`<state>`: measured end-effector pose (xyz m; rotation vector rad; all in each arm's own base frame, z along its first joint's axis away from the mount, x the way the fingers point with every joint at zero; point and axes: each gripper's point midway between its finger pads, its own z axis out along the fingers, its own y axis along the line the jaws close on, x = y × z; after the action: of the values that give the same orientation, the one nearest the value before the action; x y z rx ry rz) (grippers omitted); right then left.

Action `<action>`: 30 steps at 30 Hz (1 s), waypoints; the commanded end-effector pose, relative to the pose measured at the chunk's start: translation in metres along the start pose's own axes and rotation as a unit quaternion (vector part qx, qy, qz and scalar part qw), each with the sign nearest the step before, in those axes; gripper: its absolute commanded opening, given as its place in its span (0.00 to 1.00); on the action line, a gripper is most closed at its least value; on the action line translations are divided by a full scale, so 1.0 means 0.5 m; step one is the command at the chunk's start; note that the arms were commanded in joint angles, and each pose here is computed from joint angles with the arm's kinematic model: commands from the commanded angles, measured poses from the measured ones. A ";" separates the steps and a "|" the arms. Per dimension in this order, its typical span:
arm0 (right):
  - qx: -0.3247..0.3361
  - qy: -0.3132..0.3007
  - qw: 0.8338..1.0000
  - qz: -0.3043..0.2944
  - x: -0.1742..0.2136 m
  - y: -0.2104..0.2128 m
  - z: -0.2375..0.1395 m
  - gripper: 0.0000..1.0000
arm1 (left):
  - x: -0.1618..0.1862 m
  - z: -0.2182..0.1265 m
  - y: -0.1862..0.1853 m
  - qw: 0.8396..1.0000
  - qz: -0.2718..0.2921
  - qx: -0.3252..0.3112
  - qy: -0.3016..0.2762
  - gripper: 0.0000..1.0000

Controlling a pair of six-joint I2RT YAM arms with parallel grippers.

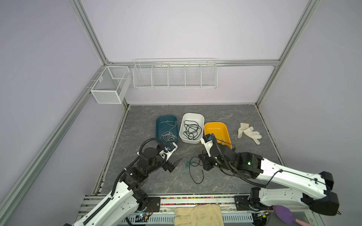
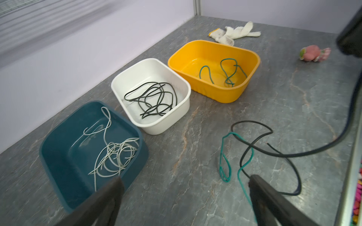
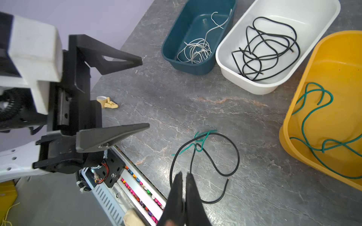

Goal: Untangle the cables
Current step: 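Lift the black cable with the right gripper toward the white tub, then grasp the green cable with the left gripper while right holds the black cable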

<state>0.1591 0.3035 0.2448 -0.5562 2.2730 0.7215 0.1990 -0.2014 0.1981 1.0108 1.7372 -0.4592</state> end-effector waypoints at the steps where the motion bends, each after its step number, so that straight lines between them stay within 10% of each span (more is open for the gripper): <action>1: -0.049 -0.030 0.998 -0.019 -0.037 0.039 -0.034 0.07 | -0.006 0.002 -0.045 0.998 0.003 0.060 -0.018 0.99; 30: -0.139 -0.096 0.986 0.012 -0.137 0.100 -0.189 0.07 | -0.003 0.002 -0.132 0.985 -0.004 0.173 -0.015 0.99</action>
<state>0.1371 0.2929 0.3535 -0.5667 2.0439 1.0107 0.1546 -0.2370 0.1920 1.2101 1.6746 -0.7461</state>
